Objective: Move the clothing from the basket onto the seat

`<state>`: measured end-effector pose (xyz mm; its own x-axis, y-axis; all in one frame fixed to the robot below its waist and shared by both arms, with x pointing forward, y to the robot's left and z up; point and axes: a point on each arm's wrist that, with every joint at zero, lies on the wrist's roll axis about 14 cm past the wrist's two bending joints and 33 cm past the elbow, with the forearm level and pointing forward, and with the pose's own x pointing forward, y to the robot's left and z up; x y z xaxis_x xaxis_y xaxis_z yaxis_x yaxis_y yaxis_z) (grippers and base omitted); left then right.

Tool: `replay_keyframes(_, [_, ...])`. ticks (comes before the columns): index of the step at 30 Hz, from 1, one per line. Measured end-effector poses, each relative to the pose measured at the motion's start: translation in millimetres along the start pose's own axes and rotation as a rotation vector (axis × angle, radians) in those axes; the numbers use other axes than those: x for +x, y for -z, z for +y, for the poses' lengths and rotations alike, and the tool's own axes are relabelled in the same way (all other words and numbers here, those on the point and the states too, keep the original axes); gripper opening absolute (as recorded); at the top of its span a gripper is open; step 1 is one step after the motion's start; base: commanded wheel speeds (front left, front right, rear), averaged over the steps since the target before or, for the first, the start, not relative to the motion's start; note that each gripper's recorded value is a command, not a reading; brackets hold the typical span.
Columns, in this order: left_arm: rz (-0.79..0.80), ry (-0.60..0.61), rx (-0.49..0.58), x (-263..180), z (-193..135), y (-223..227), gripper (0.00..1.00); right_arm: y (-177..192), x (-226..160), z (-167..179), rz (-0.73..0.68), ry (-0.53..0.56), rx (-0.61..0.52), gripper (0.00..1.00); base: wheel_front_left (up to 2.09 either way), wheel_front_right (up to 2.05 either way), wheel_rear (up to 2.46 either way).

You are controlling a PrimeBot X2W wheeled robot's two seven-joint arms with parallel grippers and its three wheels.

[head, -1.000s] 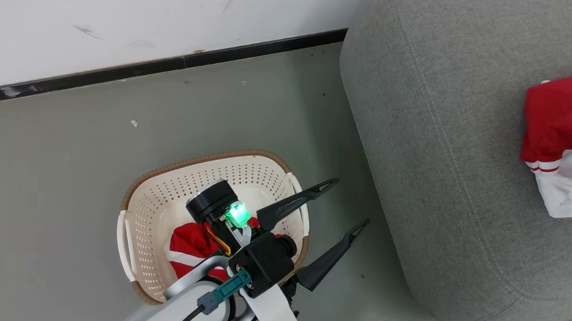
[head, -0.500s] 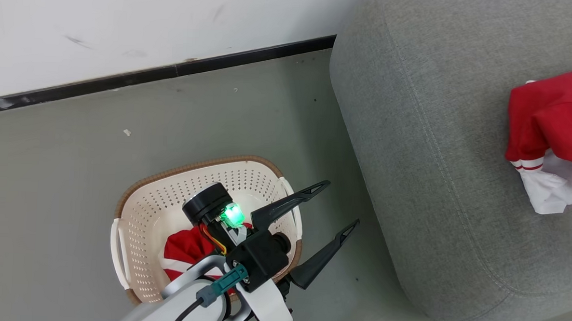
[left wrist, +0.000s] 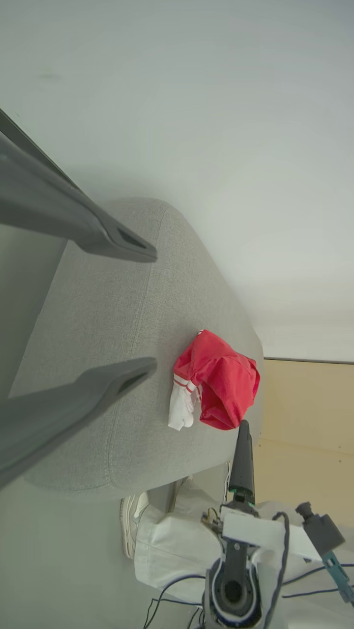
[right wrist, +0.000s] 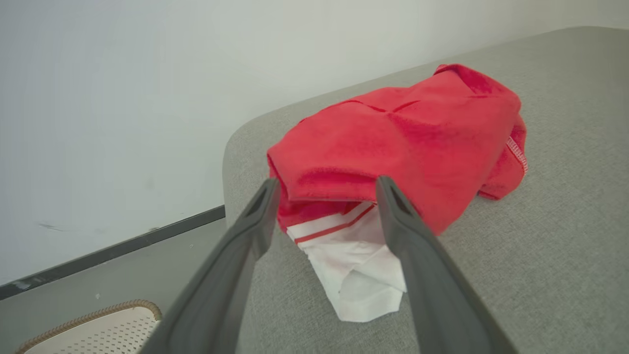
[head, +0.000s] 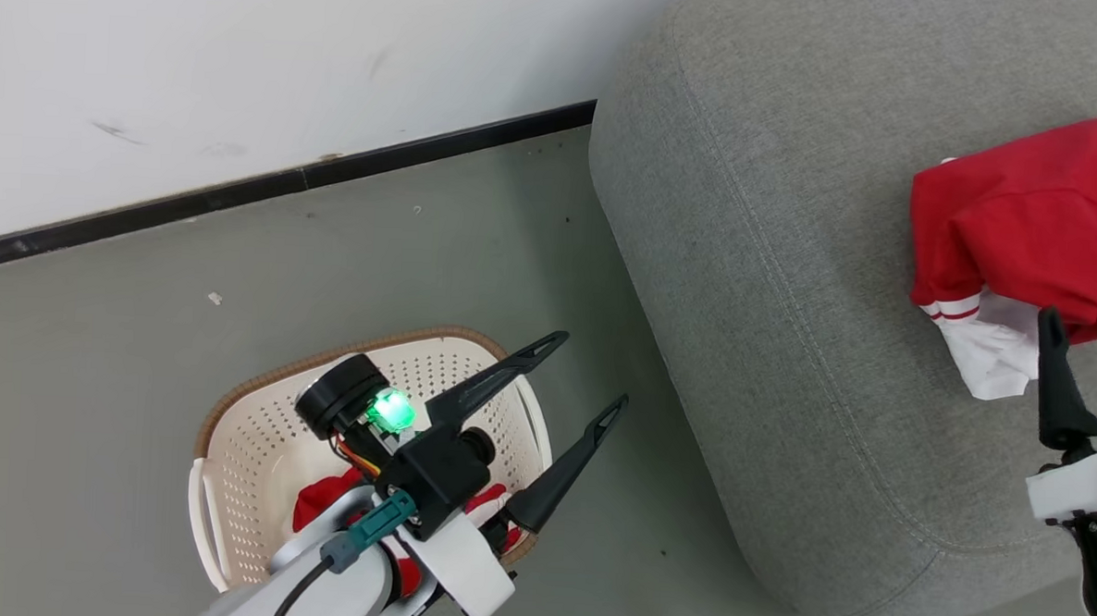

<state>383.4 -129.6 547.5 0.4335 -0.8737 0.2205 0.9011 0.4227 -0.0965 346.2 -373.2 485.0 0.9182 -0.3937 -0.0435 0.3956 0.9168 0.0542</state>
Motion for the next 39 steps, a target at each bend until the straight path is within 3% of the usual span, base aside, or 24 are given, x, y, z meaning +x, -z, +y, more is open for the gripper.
replay_keyframes(9, [-0.015, -0.117, 0.017, -12, 17, -6, 1.00, -39, -11, 28, -0.122, -0.100, -0.032, 1.00, 0.00, 0.00, 0.00])
replay_keyframes(15, [-0.005, -0.259, 0.043, -34, 44, -8, 1.00, -48, -13, 61, -0.158, -0.198, -0.054, 1.00, 0.00, 0.00, 0.00])
replay_keyframes(27, [0.049, -0.670, 0.067, -124, 105, -5, 1.00, -69, -15, 132, -0.251, -0.365, -0.095, 1.00, 0.00, 0.00, 0.00])
replay_keyframes(39, [0.092, -0.959, 0.092, -214, 124, -8, 1.00, -61, -34, 174, -0.251, -0.430, -0.043, 1.00, 0.00, 0.00, 0.00])
